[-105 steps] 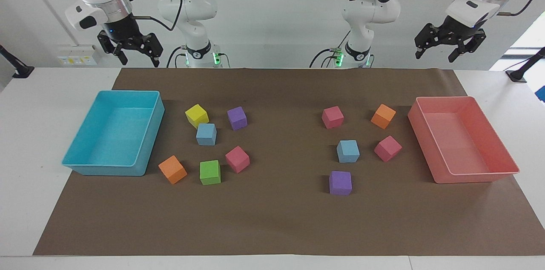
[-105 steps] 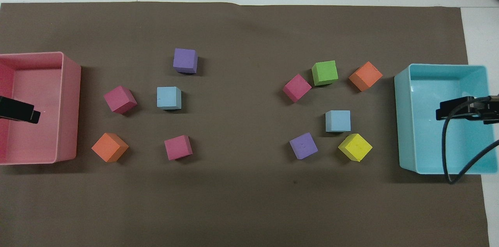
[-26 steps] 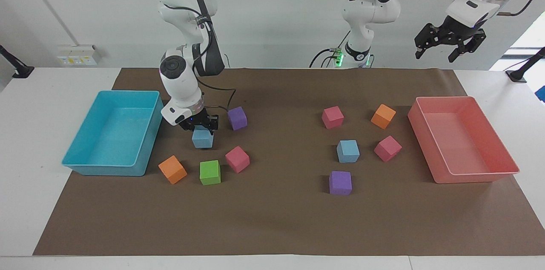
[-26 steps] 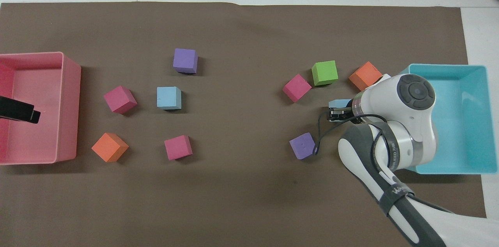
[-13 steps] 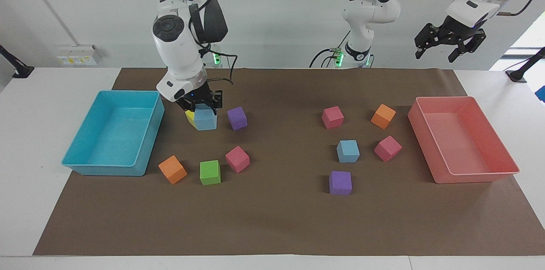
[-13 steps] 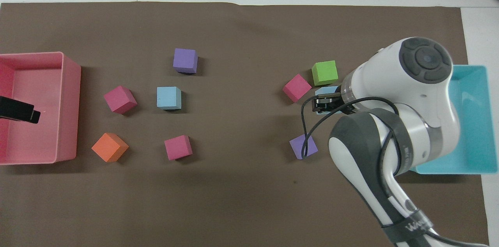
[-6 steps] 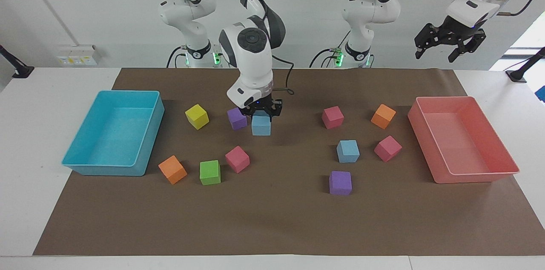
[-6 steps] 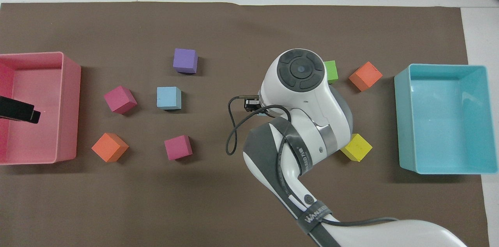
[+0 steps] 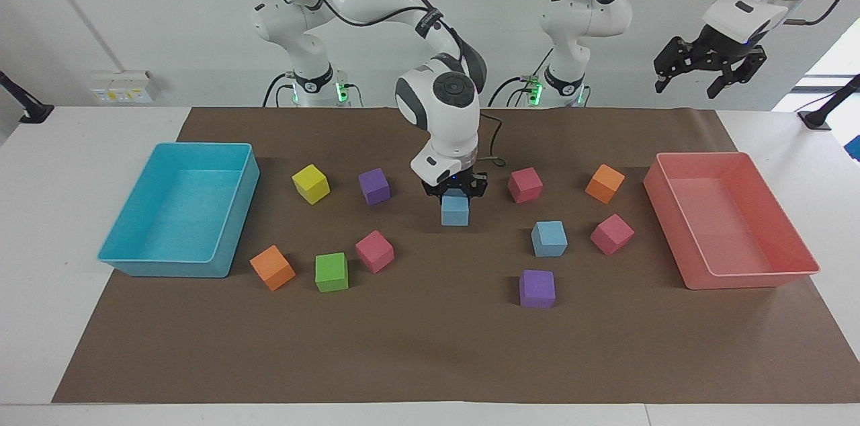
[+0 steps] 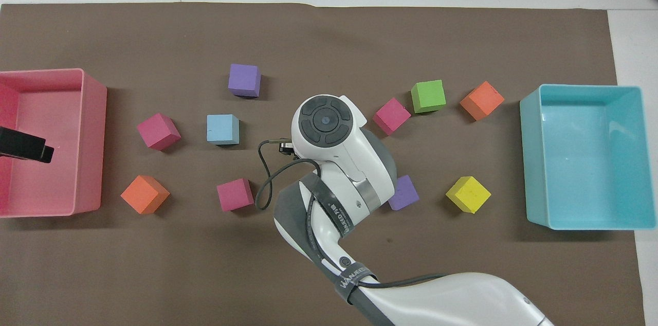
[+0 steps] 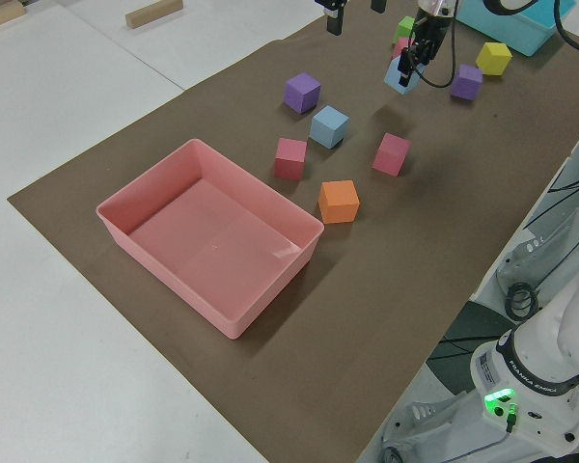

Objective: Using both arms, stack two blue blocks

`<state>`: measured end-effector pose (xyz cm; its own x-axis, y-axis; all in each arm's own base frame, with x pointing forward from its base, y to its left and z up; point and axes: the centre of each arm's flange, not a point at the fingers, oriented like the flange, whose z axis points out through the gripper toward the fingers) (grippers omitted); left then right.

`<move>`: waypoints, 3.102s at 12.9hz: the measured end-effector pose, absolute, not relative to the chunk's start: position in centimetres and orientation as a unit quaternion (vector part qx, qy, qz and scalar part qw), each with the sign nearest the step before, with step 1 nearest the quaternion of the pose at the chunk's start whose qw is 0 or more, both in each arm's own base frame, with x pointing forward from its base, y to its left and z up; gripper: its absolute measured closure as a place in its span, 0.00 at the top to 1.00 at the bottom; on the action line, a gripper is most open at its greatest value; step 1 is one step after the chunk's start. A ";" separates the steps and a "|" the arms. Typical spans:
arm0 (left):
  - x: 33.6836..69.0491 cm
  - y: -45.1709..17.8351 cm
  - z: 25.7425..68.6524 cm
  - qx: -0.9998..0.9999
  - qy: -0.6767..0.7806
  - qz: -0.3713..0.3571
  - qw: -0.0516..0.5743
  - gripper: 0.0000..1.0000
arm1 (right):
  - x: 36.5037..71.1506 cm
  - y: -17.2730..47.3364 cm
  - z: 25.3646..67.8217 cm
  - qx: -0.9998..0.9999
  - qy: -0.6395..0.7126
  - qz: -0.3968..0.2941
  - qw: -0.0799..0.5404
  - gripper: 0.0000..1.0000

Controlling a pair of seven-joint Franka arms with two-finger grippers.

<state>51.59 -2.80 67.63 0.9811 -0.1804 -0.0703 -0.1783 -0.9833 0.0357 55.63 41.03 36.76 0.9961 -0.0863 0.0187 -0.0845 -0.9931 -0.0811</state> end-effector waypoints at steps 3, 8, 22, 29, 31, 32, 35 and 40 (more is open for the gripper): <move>51.6 -2.8 67.6 0.995 -0.090 -0.037 0.015 1.00 | 56.1 40.9 35.2 -0.999 0.037 -0.011 0.037 0.59; 51.6 -2.8 67.6 0.995 -0.090 -0.037 0.015 1.00 | 56.2 41.3 33.1 -0.999 0.022 -0.013 0.038 0.59; 51.6 -3.0 67.6 0.995 -0.092 -0.037 0.014 1.00 | 55.7 42.1 32.0 -0.999 -0.020 -0.014 0.038 1.00; 51.5 -3.6 67.6 0.994 -0.097 -0.037 0.014 1.00 | 59.5 35.3 39.8 -0.995 0.049 -0.047 0.076 1.00; 51.5 -3.7 67.6 0.994 -0.099 -0.037 0.014 1.00 | 60.5 32.6 40.2 -0.991 0.061 -0.023 0.119 1.00; 51.5 -3.8 67.6 0.994 -0.099 -0.037 0.014 1.00 | 60.9 31.1 39.8 -0.989 0.059 -0.013 0.137 1.00; 51.7 -4.1 67.7 0.995 -0.089 -0.030 0.013 1.00 | 61.6 28.1 38.2 -0.984 0.038 0.007 0.175 1.00; 52.5 -5.8 67.8 0.996 -0.091 -0.001 0.012 1.00 | 60.4 26.6 35.7 -0.969 -0.024 0.027 0.244 0.41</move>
<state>52.51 -5.76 67.84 0.9833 -0.1819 0.0004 -0.1819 -0.9830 0.0250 60.44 26.61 35.71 0.9974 0.0600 -0.0401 0.0339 -0.8802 -0.4734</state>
